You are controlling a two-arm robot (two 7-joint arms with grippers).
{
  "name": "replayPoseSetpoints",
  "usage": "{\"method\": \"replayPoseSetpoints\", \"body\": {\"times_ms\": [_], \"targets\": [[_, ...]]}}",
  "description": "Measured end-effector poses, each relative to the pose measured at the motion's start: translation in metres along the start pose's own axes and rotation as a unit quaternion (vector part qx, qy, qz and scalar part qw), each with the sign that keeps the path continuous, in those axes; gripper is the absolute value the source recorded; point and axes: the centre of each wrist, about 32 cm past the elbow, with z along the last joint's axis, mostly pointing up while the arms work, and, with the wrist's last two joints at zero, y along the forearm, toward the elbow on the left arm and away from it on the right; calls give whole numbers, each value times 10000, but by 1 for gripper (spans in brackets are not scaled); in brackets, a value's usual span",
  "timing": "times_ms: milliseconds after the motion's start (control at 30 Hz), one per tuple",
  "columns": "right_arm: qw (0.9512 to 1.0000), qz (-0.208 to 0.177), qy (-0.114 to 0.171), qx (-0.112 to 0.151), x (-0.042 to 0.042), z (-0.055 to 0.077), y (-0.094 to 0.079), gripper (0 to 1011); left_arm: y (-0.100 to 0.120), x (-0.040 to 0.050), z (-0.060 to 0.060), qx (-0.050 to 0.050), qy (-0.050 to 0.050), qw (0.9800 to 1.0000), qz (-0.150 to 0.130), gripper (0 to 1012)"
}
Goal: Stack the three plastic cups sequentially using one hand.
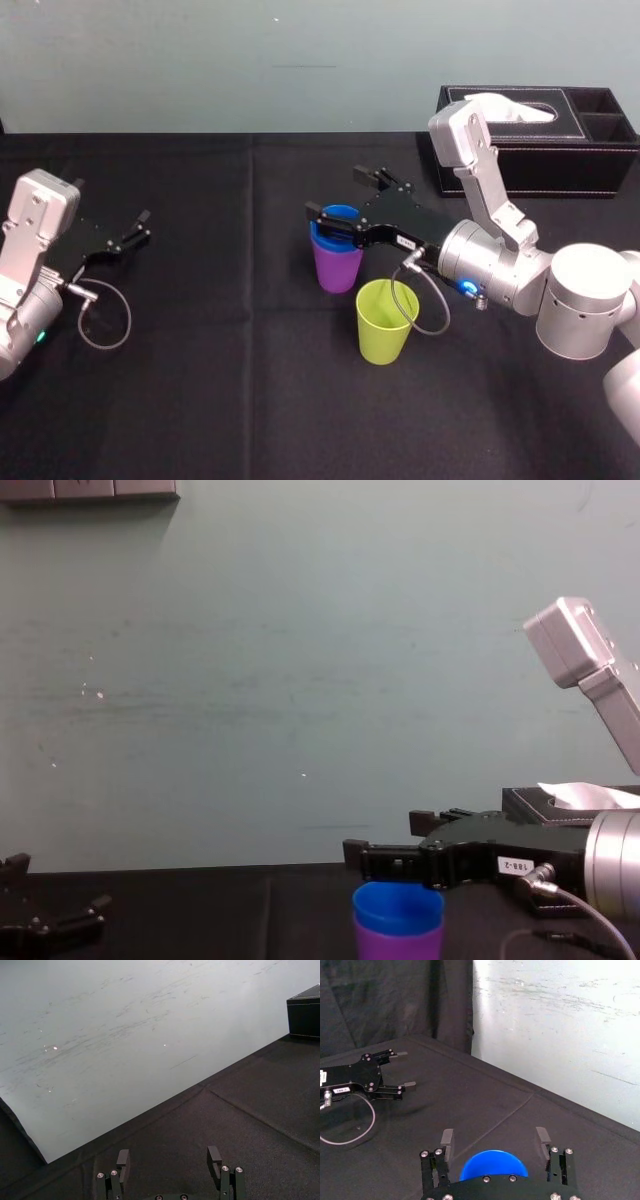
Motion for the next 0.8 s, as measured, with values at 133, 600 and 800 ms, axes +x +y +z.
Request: {"method": "replayPoseSetpoints", "body": {"times_ms": [133,600,800], "targets": [[10000,1,0,1,-1,1,0,1003,0,0,0,0,0,10000,0,1011],[10000,0,-10,60,0,19,-13,1003,0,0,0,0,0,10000,0,1011],[9998,25,-10,179,7,63,-57,1003,0,0,0,0,0,10000,0,1011]]}}
